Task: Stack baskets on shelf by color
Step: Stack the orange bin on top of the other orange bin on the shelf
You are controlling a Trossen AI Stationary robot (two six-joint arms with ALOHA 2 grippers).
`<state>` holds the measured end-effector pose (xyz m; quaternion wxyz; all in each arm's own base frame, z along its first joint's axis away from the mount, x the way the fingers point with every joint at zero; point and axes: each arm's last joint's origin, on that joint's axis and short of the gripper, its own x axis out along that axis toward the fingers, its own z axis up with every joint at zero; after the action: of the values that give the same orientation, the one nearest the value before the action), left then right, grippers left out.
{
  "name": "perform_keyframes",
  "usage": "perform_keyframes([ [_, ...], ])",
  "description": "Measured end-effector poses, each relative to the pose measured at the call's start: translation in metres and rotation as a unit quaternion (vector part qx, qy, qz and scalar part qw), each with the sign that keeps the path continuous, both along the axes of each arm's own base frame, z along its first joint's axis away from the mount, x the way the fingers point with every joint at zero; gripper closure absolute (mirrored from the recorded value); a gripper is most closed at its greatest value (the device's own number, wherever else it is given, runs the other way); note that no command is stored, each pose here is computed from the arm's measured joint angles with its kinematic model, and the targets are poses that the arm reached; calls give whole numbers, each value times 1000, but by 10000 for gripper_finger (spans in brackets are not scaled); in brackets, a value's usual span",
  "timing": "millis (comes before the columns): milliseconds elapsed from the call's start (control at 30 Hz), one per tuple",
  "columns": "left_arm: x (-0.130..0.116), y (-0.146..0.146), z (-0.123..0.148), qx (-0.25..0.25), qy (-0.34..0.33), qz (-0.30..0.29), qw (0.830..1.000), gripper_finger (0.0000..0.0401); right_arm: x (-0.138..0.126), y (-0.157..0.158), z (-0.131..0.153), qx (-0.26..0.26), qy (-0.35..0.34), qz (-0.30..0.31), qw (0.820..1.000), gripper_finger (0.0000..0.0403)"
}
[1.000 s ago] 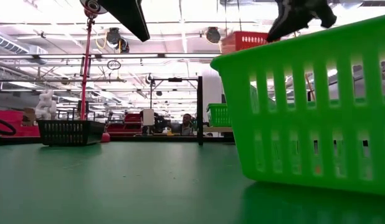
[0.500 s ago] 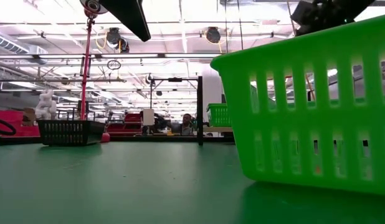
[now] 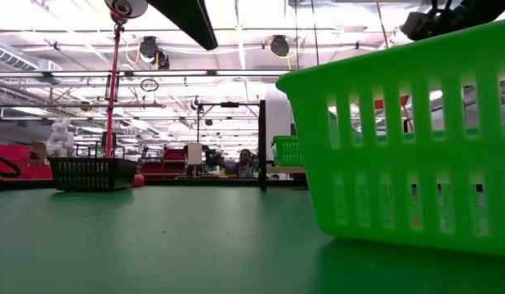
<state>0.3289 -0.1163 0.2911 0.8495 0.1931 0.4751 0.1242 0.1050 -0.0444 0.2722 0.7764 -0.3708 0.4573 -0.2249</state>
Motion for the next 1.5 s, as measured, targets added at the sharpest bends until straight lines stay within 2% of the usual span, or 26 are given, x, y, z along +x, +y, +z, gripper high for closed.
perform_keyframes([
  [300,2,6,0,13,20,-27,999,242,-17,-9,3,23,-5,34,999,398],
  [600,6,16,0,24,27,-33,999,242,-25,-28,0,59,-1,-1,998,398],
  [833,11,21,1,5,21,-48,999,242,-26,-46,-6,84,15,-40,996,399],
  [1133,12,21,1,3,22,-49,999,242,-26,-65,-12,107,27,-62,992,399],
  [1500,11,21,1,3,22,-49,999,242,-30,-69,-15,122,31,-61,990,399],
])
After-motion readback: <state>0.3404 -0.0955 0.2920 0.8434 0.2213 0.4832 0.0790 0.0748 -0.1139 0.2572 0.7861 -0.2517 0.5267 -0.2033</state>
